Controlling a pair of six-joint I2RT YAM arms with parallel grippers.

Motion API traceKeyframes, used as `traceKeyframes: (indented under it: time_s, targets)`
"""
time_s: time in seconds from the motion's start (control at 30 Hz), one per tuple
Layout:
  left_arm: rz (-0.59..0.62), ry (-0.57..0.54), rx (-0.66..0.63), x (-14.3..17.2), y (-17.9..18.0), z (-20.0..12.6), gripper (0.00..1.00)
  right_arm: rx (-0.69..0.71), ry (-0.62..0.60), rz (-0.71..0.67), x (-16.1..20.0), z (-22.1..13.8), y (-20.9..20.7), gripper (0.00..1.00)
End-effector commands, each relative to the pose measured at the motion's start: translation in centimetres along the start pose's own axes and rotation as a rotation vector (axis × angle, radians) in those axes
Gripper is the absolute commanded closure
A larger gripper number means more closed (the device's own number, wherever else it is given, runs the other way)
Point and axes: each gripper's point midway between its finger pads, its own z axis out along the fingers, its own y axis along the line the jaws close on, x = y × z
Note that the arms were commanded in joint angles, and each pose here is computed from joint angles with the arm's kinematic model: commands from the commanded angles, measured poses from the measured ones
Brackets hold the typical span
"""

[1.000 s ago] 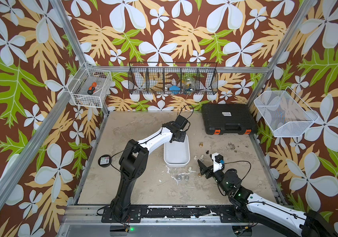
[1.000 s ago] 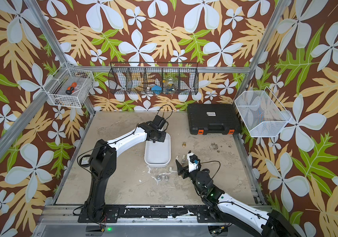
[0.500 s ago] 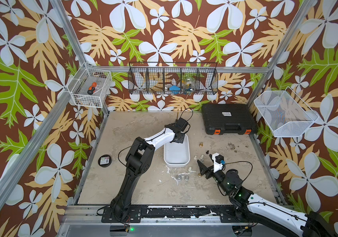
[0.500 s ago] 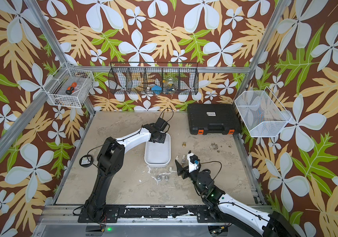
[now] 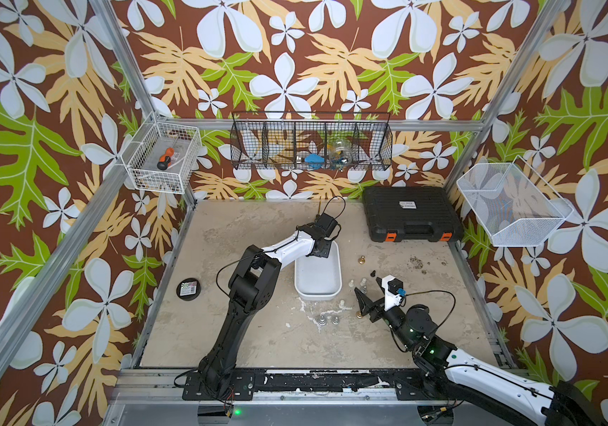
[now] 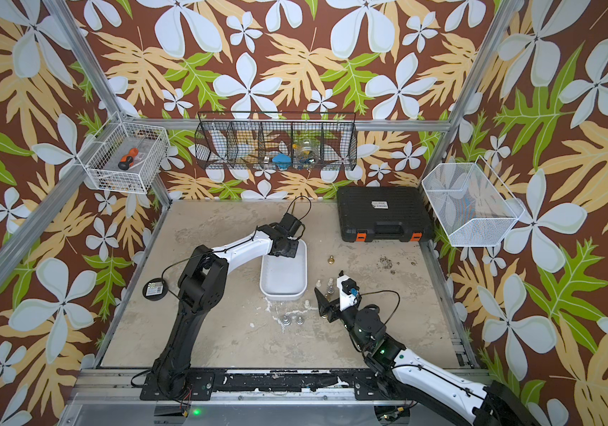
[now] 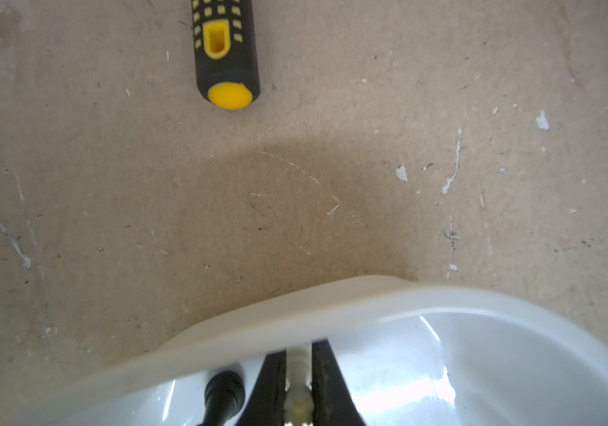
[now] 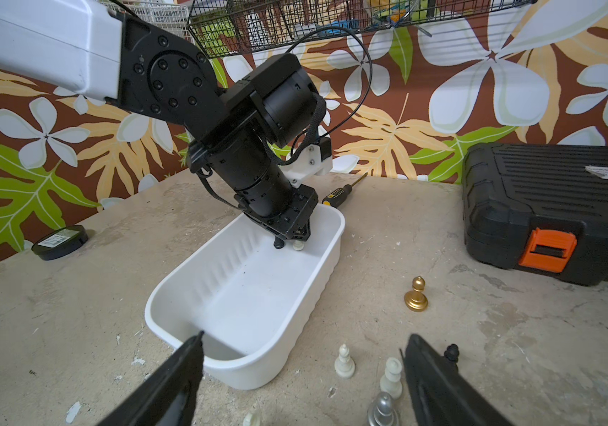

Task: Put the chess pieces into the storage box
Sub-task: Place the chess piece in the storage box.

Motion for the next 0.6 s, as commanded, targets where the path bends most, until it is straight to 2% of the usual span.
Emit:
traceKeyframes:
  time_s: [0.0, 0.17, 0.4, 0.57]
  targets:
    - [0.009, -0.009, 0.002, -0.2, 0.0, 0.2, 0.9, -0.01, -0.021, 0.011, -0.5, -0.1, 0.1, 0.15]
    - [0.004, -0.015, -0.002, -0.3, 0.1, 0.1, 0.89, -0.014, -0.025, 0.013, -0.5, -0.1, 0.2, 0.15]
    - [0.003, -0.018, 0.002, -0.4, 0.0, 0.0, 0.76, -0.011, -0.028, 0.014, -0.6, -0.2, 0.2, 0.14]
    - [-0.004, -0.033, 0.015, -0.9, -0.1, -0.8, 0.74, -0.011, -0.027, 0.014, -0.6, -0.1, 0.2, 0.14]
